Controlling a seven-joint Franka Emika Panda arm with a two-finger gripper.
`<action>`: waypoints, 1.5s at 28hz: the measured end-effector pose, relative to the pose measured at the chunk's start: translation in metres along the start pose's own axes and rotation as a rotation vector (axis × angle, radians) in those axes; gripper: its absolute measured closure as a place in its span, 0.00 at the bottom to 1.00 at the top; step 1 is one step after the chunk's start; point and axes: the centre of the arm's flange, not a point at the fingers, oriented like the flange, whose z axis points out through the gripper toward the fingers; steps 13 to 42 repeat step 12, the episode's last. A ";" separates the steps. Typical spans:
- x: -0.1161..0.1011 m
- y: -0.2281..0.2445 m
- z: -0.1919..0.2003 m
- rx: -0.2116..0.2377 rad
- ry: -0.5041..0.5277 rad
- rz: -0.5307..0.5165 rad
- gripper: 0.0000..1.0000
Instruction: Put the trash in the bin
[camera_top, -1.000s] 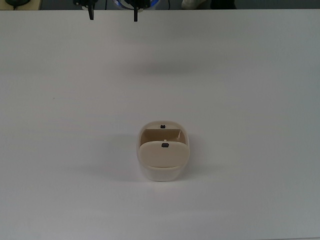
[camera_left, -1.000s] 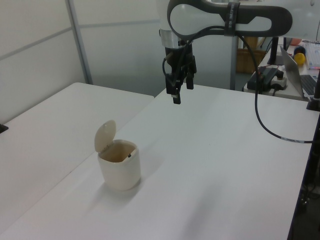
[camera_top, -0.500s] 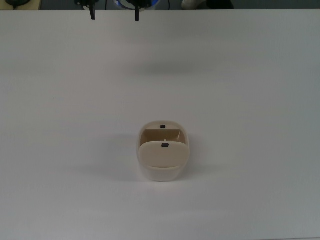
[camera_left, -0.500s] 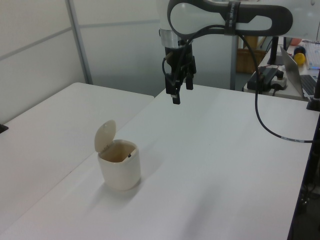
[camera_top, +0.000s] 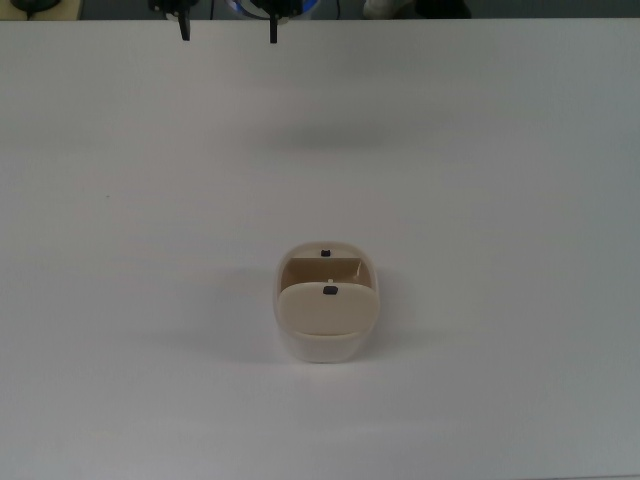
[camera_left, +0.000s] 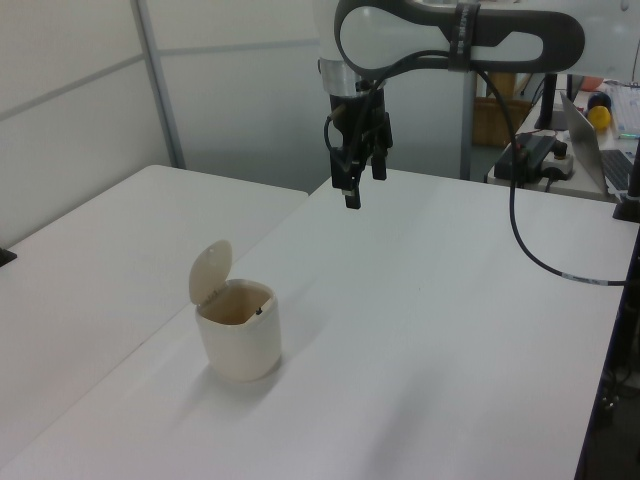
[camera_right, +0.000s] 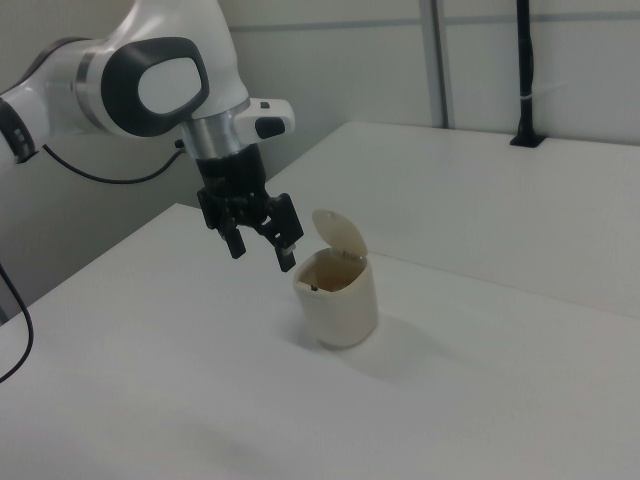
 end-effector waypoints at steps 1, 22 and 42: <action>0.000 0.000 0.000 0.000 0.000 0.000 0.00; 0.000 0.001 0.001 0.000 -0.002 0.001 0.00; 0.000 0.001 0.001 0.000 -0.002 0.001 0.00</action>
